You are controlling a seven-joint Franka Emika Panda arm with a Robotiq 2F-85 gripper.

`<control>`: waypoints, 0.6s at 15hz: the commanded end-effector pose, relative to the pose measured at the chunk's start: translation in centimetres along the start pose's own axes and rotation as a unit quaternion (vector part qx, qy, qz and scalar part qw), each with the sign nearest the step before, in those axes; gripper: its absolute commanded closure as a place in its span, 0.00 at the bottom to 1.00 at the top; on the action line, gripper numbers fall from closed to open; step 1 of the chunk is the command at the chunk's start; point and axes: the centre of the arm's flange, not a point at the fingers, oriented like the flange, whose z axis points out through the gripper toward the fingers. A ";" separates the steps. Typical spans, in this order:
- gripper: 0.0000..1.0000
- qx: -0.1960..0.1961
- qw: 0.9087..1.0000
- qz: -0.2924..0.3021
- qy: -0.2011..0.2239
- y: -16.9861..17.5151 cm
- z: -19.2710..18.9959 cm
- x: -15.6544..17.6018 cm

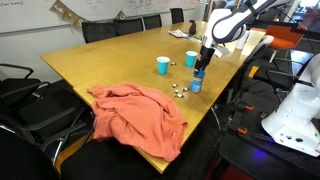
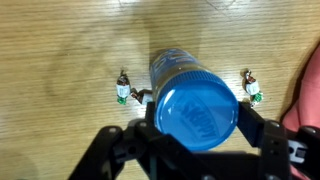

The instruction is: Cover the blue container with the blue lid

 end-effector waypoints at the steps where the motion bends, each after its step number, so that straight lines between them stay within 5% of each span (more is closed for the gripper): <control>1: 0.46 -0.011 1.000 -0.006 0.009 -0.3 0.8 -0.8; 7: 0.46 -0.019 1.000 -0.014 0.018 -0.5 1.1 -0.9; 8: 0.05 -0.018 1.000 -0.015 0.018 -0.6 1.1 -1.0; 9: 0.03 -0.016 1.000 -0.016 0.020 -0.7 0.8 -1.1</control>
